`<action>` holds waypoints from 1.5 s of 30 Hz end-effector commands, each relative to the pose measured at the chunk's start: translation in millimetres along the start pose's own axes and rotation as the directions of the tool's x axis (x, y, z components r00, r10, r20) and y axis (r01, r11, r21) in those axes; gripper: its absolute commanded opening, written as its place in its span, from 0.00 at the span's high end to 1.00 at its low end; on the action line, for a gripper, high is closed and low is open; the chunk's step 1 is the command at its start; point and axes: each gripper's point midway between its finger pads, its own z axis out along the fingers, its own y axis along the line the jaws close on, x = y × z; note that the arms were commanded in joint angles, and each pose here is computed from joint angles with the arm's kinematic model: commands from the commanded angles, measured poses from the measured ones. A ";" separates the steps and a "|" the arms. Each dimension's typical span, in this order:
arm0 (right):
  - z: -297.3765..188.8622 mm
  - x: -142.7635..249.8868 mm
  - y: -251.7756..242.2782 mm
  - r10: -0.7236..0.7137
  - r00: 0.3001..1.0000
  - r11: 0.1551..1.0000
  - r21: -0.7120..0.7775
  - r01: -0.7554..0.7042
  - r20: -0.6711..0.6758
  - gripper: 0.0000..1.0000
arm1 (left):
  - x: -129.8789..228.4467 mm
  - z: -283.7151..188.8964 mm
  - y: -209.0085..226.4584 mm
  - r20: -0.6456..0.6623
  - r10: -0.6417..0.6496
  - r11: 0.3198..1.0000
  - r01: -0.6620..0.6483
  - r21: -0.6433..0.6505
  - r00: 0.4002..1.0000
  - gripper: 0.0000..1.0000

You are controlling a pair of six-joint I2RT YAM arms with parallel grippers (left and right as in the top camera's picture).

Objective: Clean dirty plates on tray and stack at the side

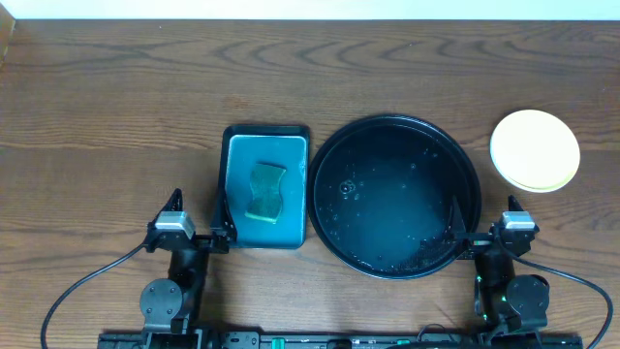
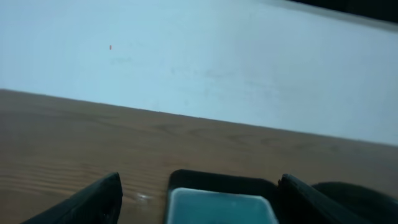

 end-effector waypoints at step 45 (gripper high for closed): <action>-0.2 0.5 -0.6 -0.012 1.000 1.000 0.000 0.012 0.000 0.01 | 50.5 -5.2 7.5 -0.202 0.119 0.993 -0.121 -0.001 0.972 0.20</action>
